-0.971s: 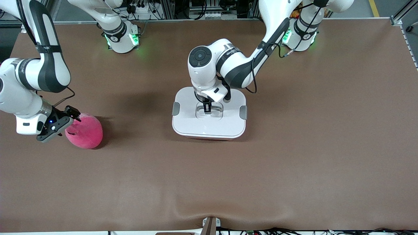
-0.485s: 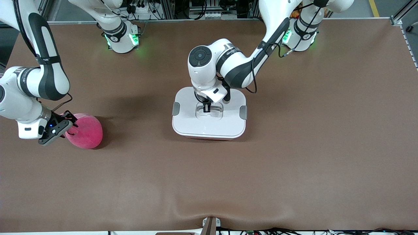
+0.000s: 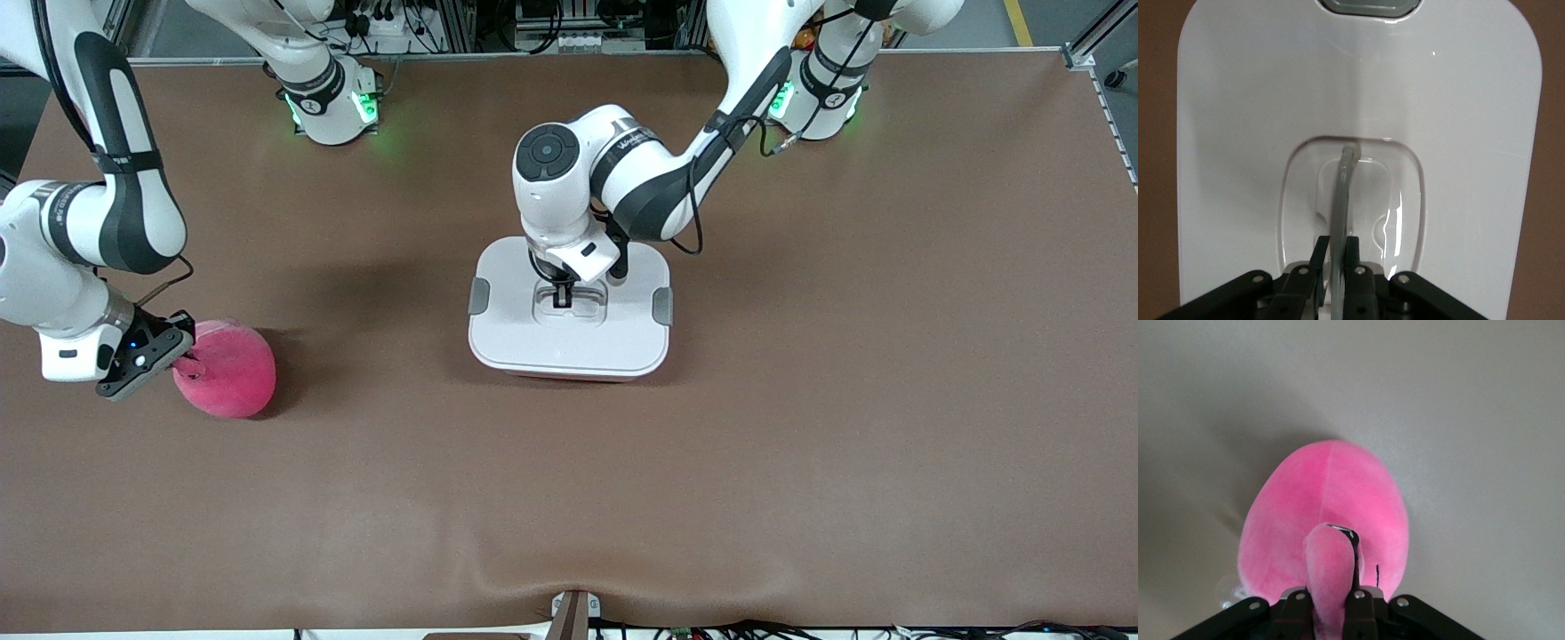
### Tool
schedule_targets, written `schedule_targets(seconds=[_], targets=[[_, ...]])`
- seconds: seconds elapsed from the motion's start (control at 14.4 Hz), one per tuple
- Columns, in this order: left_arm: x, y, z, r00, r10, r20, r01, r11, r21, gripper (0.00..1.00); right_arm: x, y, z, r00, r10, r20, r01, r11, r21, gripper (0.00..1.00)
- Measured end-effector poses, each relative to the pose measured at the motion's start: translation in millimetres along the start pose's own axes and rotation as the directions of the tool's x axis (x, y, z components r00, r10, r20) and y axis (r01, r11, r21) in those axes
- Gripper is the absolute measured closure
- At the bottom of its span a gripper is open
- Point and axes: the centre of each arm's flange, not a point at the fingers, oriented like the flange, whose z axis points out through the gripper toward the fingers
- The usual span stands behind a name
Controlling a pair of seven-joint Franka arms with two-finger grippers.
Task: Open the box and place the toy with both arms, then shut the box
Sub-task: 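Grasp the lid handle with the left gripper while the right gripper grasps the toy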
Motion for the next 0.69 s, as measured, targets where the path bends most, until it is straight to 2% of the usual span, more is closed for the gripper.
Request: schedule_targets(seconds=[0.14, 0.35, 0.69], targets=[[0, 0, 0, 1.000, 0.000, 0.000, 0.000, 1.000, 0.000, 0.87, 10, 3, -12, 1.000, 0.010, -0.020, -0.011, 1.000, -0.021, 0.89], [0, 1, 0, 1.000, 0.000, 0.001, 0.000, 1.000, -0.001, 0.91, 30, -3, -26, 0.996, 0.084, -0.034, -0.085, 0.996, -0.026, 0.89], [0, 1, -1, 1.000, 0.003, 0.001, -0.003, 1.000, -0.002, 0.93, 64, -21, -60, 0.974, 0.228, 0.016, -0.228, 0.973, 0.023, 0.89]])
